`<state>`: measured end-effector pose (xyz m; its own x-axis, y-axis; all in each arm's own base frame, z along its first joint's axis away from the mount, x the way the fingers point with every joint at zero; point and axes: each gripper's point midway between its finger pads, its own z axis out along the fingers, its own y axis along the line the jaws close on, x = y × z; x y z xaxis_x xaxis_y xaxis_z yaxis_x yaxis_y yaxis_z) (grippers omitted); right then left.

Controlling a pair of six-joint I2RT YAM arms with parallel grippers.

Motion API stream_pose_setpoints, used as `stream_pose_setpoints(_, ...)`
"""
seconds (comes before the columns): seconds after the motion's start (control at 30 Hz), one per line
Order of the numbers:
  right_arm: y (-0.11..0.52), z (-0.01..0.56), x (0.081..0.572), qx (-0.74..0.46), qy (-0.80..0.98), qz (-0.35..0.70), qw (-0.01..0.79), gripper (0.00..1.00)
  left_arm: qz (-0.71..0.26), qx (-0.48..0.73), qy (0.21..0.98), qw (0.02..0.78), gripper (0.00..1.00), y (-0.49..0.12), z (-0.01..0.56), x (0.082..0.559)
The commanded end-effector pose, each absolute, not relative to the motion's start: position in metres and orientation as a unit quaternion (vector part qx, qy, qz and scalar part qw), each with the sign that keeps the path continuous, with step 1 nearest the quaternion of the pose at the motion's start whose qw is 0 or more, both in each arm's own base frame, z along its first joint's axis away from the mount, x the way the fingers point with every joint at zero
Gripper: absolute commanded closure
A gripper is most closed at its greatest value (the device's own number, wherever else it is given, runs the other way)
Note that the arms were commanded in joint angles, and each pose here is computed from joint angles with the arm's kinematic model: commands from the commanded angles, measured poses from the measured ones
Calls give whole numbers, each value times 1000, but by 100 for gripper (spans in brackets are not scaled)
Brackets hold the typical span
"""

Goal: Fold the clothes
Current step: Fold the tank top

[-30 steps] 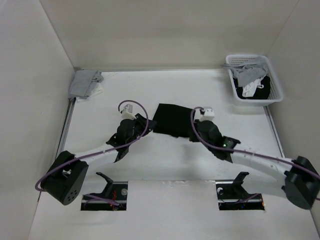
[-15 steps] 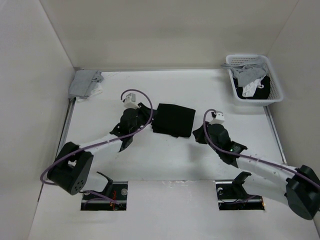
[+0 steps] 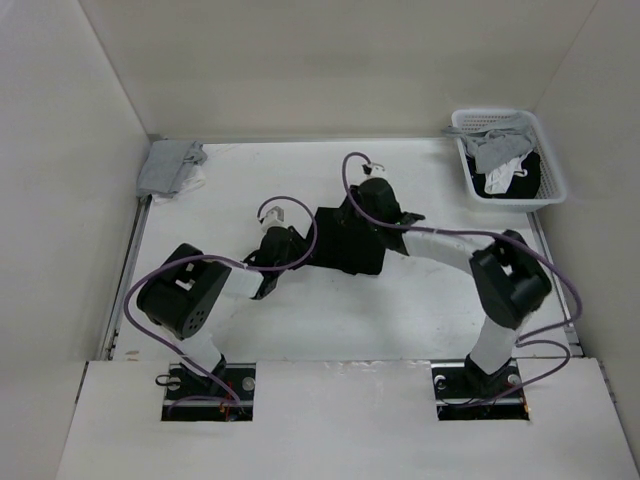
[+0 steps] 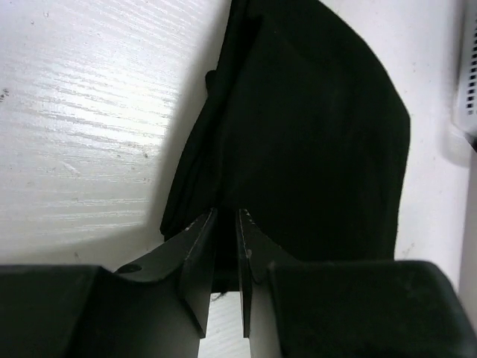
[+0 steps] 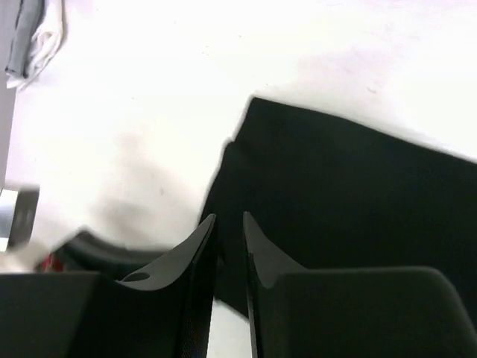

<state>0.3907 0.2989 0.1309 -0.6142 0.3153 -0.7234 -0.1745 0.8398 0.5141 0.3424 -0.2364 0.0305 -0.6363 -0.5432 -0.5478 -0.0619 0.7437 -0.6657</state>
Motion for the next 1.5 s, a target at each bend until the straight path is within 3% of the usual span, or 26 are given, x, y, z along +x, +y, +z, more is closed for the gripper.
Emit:
stream_pose_setpoints(0.0,328,119,411,17,866,290,406,76,-318,-194,849,376,84,-230,21,333)
stream_pose_setpoints(0.3,351,61,419,50,906,291,302,85,-362,-199,847,334,84,-236,6,294)
stream_pose_setpoints(0.77,349,55,477,184,896,316,252,80,-410,-209,838,294,85,-244,-6,267)
stream_pose_setpoints(0.9,352,83,484,188,879,332,286,81,-413,-208,826,321,85,-236,11,274)
stream_pose_setpoints(1.07,337,179,469,161,818,393,388,76,-417,-186,797,395,80,-229,64,290)
stream_pose_setpoints(1.3,284,226,399,116,789,389,462,63,-334,-151,769,523,60,-199,150,308)
stream_pose_setpoints(1.47,228,234,358,93,758,343,547,48,-279,-153,773,548,50,-169,173,312)
